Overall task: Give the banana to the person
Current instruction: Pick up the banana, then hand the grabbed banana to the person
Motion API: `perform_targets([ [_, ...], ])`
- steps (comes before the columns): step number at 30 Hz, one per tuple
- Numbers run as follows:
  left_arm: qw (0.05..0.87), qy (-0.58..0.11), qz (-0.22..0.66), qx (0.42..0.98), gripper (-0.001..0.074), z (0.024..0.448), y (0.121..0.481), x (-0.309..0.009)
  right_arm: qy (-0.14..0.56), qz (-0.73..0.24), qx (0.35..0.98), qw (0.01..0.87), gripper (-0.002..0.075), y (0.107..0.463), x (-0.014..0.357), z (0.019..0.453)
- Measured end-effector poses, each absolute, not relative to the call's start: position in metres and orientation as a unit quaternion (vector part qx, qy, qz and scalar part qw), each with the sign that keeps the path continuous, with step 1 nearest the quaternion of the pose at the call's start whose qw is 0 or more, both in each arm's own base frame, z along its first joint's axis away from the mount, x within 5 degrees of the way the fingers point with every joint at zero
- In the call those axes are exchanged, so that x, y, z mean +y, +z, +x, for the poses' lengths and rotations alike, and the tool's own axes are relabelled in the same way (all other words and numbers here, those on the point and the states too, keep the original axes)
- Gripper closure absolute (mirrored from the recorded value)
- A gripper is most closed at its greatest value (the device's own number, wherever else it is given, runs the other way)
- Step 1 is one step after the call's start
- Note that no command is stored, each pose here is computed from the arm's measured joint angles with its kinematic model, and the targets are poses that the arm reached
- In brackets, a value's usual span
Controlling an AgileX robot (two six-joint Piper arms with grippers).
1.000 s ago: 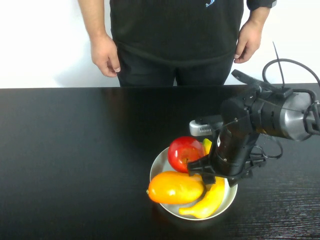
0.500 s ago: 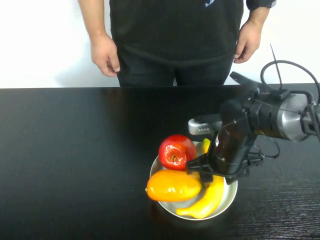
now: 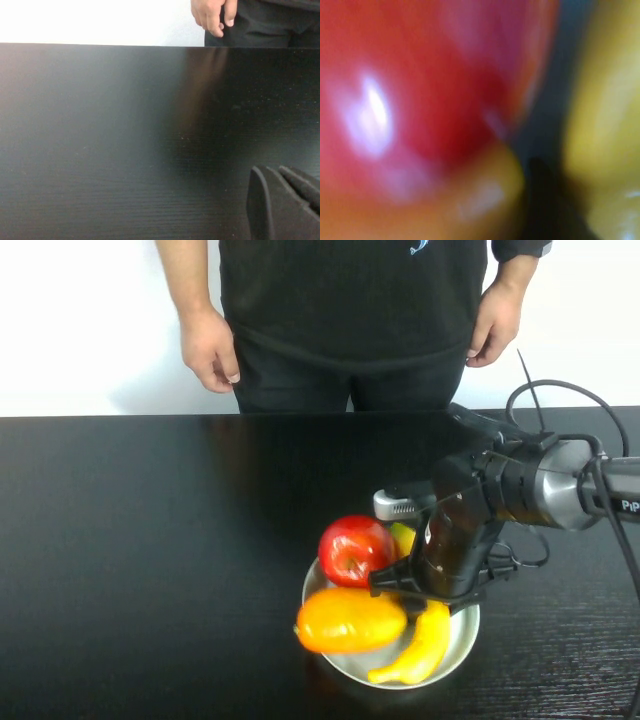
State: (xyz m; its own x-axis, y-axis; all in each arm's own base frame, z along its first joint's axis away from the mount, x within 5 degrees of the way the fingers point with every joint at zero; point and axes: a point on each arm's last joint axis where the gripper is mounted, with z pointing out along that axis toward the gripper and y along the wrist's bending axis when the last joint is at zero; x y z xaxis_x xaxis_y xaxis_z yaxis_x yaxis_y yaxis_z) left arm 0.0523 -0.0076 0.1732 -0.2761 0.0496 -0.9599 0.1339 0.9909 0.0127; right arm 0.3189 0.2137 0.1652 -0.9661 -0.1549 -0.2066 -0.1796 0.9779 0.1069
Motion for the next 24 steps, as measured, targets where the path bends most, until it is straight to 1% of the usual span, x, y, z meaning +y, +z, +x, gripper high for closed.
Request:
perform_targets([
  [2,0.599,-0.035,0.057,0.798,0.0738,0.052,0.173,-0.008,0.061,-0.088,0.989,0.106,0.0710,0.169,0.213,0.319],
  [3,0.599,-0.035,0.057,0.798,0.0738,0.052,0.173,-0.008,0.061,-0.090,0.988,0.112,0.0734,0.174,0.212,0.319],
  [6,0.599,-0.035,0.057,0.798,0.0738,0.052,0.173,-0.008,0.060,-0.088,0.987,0.122,0.0733,0.189,0.209,0.315],
  [9,0.599,-0.035,0.057,0.798,0.0738,0.052,0.173,-0.008,0.064,-0.085,0.985,0.139,0.0733,0.217,0.202,0.308],
  [15,0.599,-0.035,0.057,0.798,0.0738,0.052,0.173,-0.008,0.051,-0.115,0.967,0.224,0.0733,0.295,0.175,0.281],
  [17,0.599,-0.035,0.057,0.798,0.0738,0.052,0.173,-0.008,0.030,-0.139,0.960,0.243,0.0733,0.322,0.163,0.270],
  [20,0.599,-0.035,0.057,0.798,0.0738,0.052,0.173,-0.008,-0.007,-0.167,0.954,0.251,0.0733,0.357,0.149,0.258],
  [24,0.599,-0.035,0.057,0.798,0.0738,0.052,0.173,-0.008,-0.056,-0.223,0.936,0.266,0.0733,0.401,0.141,0.257],
])
